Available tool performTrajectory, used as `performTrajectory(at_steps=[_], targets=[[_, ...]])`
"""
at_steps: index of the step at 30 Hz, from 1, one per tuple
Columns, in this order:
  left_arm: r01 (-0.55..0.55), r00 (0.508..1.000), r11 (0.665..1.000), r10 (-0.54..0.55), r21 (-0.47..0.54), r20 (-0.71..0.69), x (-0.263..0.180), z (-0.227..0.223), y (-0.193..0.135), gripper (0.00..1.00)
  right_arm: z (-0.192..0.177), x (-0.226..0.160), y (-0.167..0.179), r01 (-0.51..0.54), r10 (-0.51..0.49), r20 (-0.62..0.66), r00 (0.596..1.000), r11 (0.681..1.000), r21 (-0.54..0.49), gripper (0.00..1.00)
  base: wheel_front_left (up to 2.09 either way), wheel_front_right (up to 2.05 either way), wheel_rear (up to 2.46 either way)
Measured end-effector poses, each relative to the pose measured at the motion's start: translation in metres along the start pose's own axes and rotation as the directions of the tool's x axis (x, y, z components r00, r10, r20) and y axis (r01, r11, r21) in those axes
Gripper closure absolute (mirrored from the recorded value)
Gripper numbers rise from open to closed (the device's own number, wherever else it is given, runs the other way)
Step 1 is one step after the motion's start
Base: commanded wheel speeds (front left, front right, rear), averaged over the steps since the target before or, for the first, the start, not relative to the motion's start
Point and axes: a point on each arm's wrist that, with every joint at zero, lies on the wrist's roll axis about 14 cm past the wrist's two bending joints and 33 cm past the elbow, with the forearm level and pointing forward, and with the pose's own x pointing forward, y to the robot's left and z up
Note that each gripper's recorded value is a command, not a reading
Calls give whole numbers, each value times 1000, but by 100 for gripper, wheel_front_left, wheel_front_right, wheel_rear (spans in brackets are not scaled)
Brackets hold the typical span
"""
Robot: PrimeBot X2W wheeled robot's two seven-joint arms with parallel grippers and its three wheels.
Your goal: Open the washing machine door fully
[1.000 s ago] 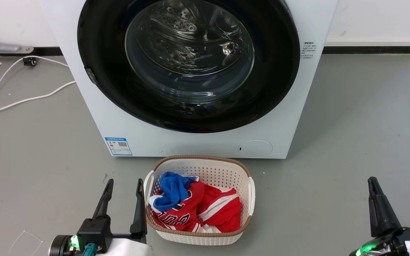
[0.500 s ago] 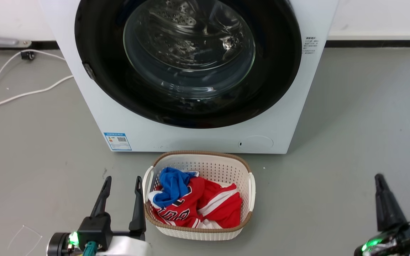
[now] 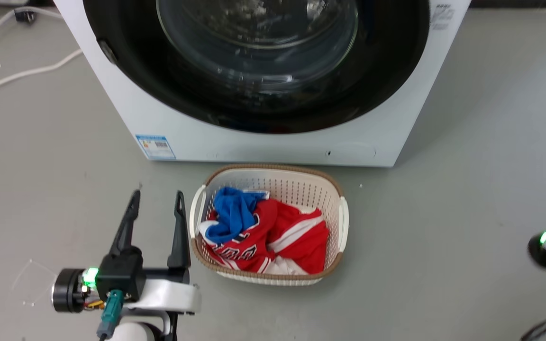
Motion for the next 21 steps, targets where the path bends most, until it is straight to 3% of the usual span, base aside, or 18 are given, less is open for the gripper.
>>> performTrajectory(at_steps=[8,21], targets=[[-5,1000,1000,5,13,-19,26,-16,4,0,1,73,2,-28,25,-64,998,999,-45,100,0,0,0],[2,997,1000,0,22,-72,57,-53,7,0,-54,173,-10,-64,-5,-314,949,975,-211,100,0,0,0]])
